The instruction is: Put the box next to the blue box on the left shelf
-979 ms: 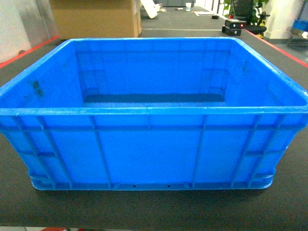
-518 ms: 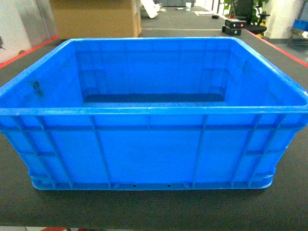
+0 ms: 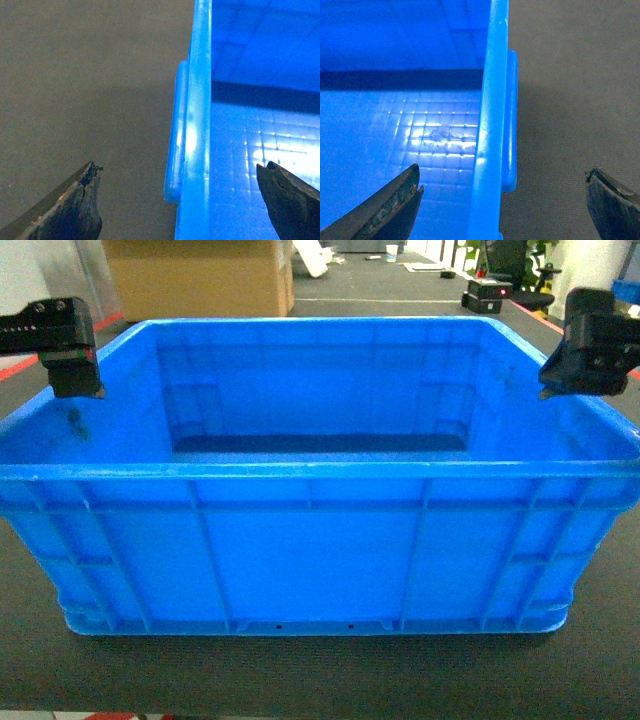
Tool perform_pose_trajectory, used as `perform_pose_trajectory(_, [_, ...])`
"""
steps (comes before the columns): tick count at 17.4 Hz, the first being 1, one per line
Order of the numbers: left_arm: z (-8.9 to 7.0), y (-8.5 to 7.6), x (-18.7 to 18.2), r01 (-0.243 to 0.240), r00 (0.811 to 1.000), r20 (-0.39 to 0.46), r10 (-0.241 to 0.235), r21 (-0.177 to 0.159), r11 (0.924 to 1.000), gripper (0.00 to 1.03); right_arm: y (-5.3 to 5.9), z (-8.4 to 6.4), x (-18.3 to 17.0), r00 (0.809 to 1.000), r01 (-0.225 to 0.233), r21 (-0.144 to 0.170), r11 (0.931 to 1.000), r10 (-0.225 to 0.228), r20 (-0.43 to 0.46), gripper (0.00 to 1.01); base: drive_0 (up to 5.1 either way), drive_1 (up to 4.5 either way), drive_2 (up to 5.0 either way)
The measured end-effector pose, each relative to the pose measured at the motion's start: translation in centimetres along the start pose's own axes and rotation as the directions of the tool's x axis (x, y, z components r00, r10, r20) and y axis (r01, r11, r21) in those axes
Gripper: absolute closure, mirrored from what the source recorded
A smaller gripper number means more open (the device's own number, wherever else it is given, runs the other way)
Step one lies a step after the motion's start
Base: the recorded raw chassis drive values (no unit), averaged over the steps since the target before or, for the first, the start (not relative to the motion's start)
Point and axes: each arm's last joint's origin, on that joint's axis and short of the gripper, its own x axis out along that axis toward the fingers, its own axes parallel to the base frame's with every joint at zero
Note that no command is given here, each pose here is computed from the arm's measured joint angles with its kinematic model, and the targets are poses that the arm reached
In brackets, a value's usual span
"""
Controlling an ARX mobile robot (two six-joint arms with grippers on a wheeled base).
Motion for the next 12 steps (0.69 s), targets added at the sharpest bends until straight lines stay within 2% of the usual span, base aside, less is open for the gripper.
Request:
perform_pose_trajectory(3, [-0.9,-0.3,1.1,0.006,0.997,-0.077,-0.004,0.023,0.9997,0.05,0.2,-1.0,1.9,0.997,-0.007,0.011,0.9999,0.008,-0.083,0.03,0.0,0.00,0.0])
perform_pose_trajectory(6, [-0.7,-0.4,1.4,0.017,0.994,-0.113,-0.012,0.044,0.9989,0.05,0.9,-0.6,2.7,0.996,-0.022,0.008,0.9997,0.023,-0.091,0.03,0.0,0.00,0.0])
perform_pose_trajectory(7, [-0.9,-0.4,1.7,0.017,0.992,-0.129,-0.011,0.048,0.9987,0.05,0.9,-0.8,3.0,0.995,-0.020,0.008,0.9998,0.020,-0.101,0.07,0.0,0.00,0.0])
perform_pose_trajectory(8, [-1.1,-0.4,1.9,0.013,0.991,-0.137,-0.006,0.052,0.9986,0.05,1.0,-1.1,3.2,0.993,-0.022,0.005,0.9998,0.022,-0.115,0.18,0.0,0.00,0.0])
perform_pose_trajectory(12, [-1.3,-0.3,2.1,0.012,0.989,-0.151,-0.004,0.053,0.9985,0.44,1.0,-1.1,3.5,0.994,-0.006,0.004,1.0000,0.007,-0.112,0.56,0.0,0.00,0.0])
